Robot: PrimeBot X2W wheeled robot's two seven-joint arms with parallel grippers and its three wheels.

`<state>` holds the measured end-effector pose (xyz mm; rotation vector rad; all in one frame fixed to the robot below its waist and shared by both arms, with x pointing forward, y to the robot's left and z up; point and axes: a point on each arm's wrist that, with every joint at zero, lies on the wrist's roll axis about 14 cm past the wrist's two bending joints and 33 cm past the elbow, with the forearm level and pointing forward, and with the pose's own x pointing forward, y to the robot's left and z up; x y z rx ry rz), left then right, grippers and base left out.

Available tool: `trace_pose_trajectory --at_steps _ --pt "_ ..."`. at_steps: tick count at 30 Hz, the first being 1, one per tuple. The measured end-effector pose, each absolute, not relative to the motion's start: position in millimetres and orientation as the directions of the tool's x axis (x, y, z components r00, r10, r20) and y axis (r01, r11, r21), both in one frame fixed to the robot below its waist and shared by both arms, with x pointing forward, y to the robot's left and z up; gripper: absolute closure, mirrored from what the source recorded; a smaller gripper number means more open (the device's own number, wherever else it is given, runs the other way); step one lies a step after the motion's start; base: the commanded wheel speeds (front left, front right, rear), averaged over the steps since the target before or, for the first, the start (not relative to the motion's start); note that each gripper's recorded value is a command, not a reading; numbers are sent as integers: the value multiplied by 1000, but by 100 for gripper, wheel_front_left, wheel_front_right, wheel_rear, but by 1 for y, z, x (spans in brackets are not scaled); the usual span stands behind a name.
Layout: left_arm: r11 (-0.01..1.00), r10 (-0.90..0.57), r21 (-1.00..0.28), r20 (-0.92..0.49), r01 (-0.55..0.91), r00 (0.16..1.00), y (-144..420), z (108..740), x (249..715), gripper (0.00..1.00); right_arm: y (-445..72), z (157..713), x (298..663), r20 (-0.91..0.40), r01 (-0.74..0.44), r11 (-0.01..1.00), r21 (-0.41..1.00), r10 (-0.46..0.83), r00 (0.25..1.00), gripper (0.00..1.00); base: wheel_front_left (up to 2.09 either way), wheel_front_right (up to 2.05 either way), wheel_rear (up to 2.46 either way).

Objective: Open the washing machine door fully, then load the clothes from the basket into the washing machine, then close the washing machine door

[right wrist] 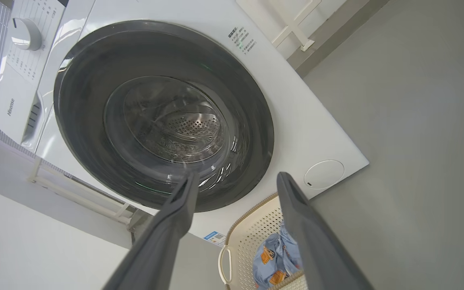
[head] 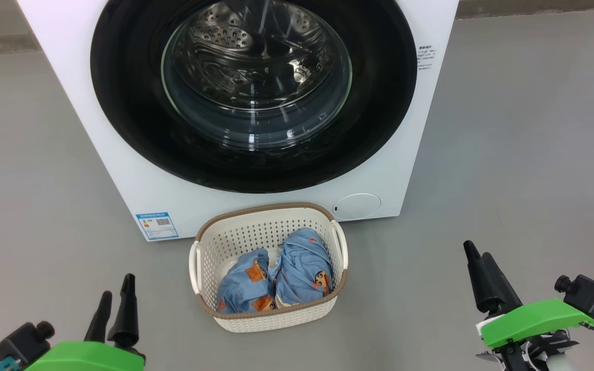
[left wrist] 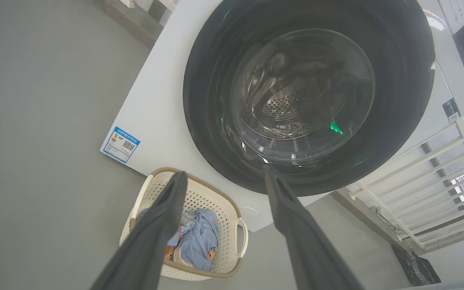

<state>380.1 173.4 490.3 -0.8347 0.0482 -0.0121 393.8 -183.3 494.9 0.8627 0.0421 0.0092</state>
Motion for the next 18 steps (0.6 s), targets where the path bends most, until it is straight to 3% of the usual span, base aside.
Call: trace_pose_trajectory --at_steps 18 --pt "862 -59 -503 0 51 998 169 497 380 0 -184 500 393 -5 -28 841 540 37 999 0 0 0 0"
